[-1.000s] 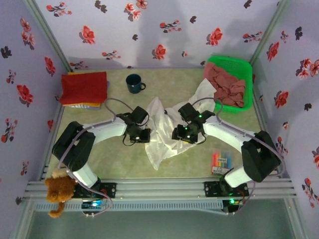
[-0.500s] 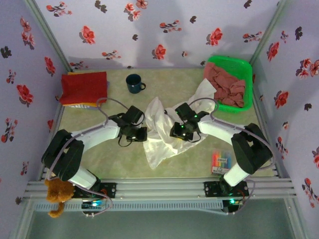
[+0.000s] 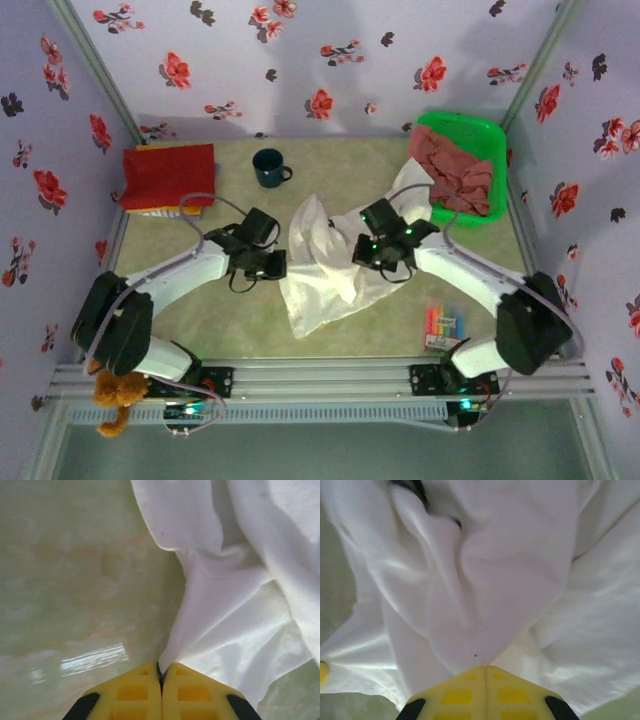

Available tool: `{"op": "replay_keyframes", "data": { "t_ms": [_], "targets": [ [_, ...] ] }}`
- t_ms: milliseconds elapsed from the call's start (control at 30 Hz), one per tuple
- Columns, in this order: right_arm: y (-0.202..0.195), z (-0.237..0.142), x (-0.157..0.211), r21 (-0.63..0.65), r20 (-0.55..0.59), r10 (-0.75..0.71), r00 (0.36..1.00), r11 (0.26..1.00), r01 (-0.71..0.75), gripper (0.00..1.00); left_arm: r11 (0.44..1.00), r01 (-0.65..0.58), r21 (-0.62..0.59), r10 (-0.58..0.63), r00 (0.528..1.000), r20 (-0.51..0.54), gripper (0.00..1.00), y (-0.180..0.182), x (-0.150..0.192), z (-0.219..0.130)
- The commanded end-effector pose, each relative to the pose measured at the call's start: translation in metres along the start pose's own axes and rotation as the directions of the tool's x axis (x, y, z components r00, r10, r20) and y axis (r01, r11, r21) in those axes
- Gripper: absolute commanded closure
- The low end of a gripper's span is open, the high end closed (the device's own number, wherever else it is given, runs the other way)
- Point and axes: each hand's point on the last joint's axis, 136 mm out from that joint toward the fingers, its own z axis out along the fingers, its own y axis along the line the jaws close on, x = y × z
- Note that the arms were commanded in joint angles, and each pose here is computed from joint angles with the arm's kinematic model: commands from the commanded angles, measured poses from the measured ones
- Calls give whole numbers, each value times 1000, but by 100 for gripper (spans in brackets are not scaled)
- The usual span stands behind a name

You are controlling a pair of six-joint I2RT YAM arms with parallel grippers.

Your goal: Fold and stack the t-shirts

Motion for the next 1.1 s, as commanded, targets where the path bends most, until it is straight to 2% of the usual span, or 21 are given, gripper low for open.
{"op": "replay_keyframes", "data": {
  "t_ms": [0, 133, 200, 300, 400, 467, 567, 633, 733, 833, 900, 1033, 1067],
  "targets": [
    [2, -73, -40, 64, 224, -67, 972, 997, 54, 100, 995, -28, -92, 38, 993, 110, 100, 15, -31, -54],
    [13, -158, -85, 111, 448, -143, 882, 988, 104, 100, 985, -36, -168, 76, 969, 237, 100, 30, -73, -125],
    [23, -203, -109, 144, 550, -186, 814, 981, 127, 100, 975, -40, -220, 105, 951, 290, 100, 38, -93, -164],
    [38, -263, -135, 191, 650, -247, 719, 968, 160, 100, 950, -41, -308, 156, 920, 359, 100, 50, -118, -216],
    [49, -314, -152, 213, 727, -277, 628, 961, 178, 100, 905, 27, -425, 190, 868, 459, 100, 72, -138, -272],
    [54, -336, -159, 190, 761, -268, 591, 963, 192, 100, 881, 91, -464, 198, 820, 537, 100, 85, -149, -313],
    [52, -347, -164, 96, 771, -194, 606, 977, 190, 100, 864, 168, -475, 194, 758, 623, 100, 98, -156, -362],
    [46, -344, -162, 84, 759, -174, 628, 982, 171, 100, 853, 195, -484, 191, 746, 638, 100, 105, -153, -377],
    [28, -320, -147, 82, 711, -142, 688, 990, 119, 100, 848, 211, -485, 157, 775, 612, 100, 118, -141, -368],
    [6, -259, -109, -2, 597, -41, 801, 999, 53, 100, 883, 170, -438, 113, 828, 549, 100, 119, -119, -329],
    [-14, -204, -76, -48, 480, 35, 876, 999, -14, 100, 913, 149, -379, 64, 867, 495, 100, 119, -99, -293],
    [-43, -113, -12, -66, 220, 134, 966, 990, -122, 100, 957, 119, -263, -15, 931, 365, 100, 111, -60, -228],
    [-51, -100, -1, -38, 176, 141, 974, 990, -137, 88, 963, 115, -244, -32, 947, 321, 100, 109, -47, -211]
  ]
}}
